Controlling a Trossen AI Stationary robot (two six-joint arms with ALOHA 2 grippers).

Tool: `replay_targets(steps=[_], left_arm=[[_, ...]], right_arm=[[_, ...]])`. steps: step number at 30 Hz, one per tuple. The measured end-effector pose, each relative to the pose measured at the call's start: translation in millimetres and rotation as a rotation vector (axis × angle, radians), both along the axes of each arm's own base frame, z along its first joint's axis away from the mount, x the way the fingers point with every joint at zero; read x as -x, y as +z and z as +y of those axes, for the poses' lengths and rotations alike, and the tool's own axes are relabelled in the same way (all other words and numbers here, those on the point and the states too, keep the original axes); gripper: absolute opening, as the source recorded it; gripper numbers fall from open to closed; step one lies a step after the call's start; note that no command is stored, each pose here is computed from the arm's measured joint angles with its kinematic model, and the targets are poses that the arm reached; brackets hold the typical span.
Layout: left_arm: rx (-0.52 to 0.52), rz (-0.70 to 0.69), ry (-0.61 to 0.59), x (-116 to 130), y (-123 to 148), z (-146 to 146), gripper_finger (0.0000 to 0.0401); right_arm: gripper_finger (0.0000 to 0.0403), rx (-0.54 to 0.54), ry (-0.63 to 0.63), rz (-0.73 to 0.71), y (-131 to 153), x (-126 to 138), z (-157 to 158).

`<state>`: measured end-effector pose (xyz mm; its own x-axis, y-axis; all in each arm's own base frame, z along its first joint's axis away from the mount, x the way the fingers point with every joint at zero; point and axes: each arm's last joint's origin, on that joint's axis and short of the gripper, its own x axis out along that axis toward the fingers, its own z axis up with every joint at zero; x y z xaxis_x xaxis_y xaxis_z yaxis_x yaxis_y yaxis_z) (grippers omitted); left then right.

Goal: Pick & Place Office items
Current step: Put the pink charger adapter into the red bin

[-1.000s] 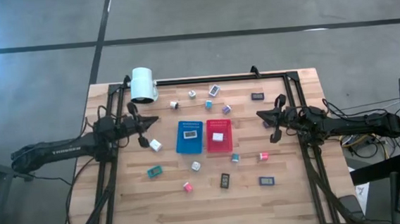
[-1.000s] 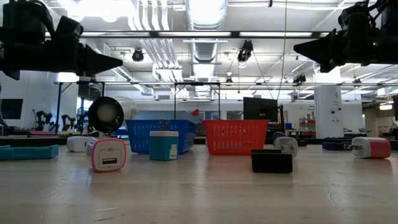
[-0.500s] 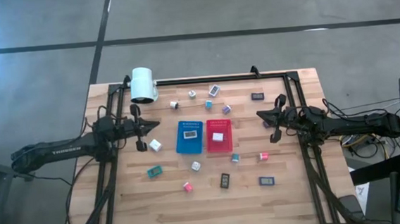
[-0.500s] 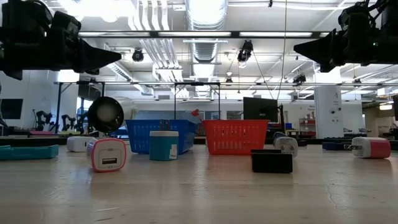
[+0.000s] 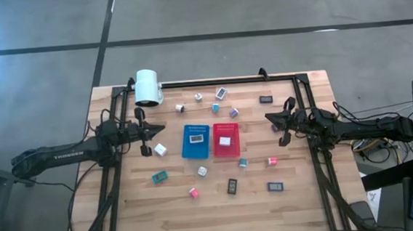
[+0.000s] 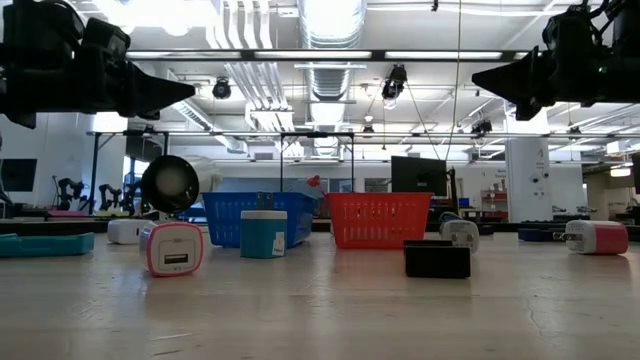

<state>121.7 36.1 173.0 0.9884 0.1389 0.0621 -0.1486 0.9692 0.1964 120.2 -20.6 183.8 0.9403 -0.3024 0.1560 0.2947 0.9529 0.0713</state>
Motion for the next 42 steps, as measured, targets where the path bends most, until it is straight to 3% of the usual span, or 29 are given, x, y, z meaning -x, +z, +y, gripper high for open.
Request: replay_targets(steps=[4,7,14,21,34,42], left_arm=[[0.0,0.0,0.0,0.0,0.0,0.0,0.0009],[0.0,0.0,0.0,0.0,0.0,0.0,0.0008],[0.008,0.023,0.005,-0.3,-2.3,0.3,0.0011],[0.014,0.041,0.008,-0.8,-4.3,0.5,0.0009],[0.026,0.072,0.009,-0.9,-7.5,0.6,0.0011],[0.03,0.072,0.011,-1.0,-7.5,0.7,0.0008]], right_arm=[[0.0008,-0.03,0.011,-0.015,13.2,-1.7,0.0],[0.0008,-0.041,0.042,0.05,29.1,-5.8,0.7],[0.0008,-0.129,0.052,0.321,66.9,-18.6,-0.2],[0.0018,-0.232,0.058,0.605,81.1,-39.4,1.9],[0.0139,-0.373,0.102,1.003,58.4,-55.6,27.9],[0.0209,-0.326,0.182,1.181,36.4,-63.7,57.3]])
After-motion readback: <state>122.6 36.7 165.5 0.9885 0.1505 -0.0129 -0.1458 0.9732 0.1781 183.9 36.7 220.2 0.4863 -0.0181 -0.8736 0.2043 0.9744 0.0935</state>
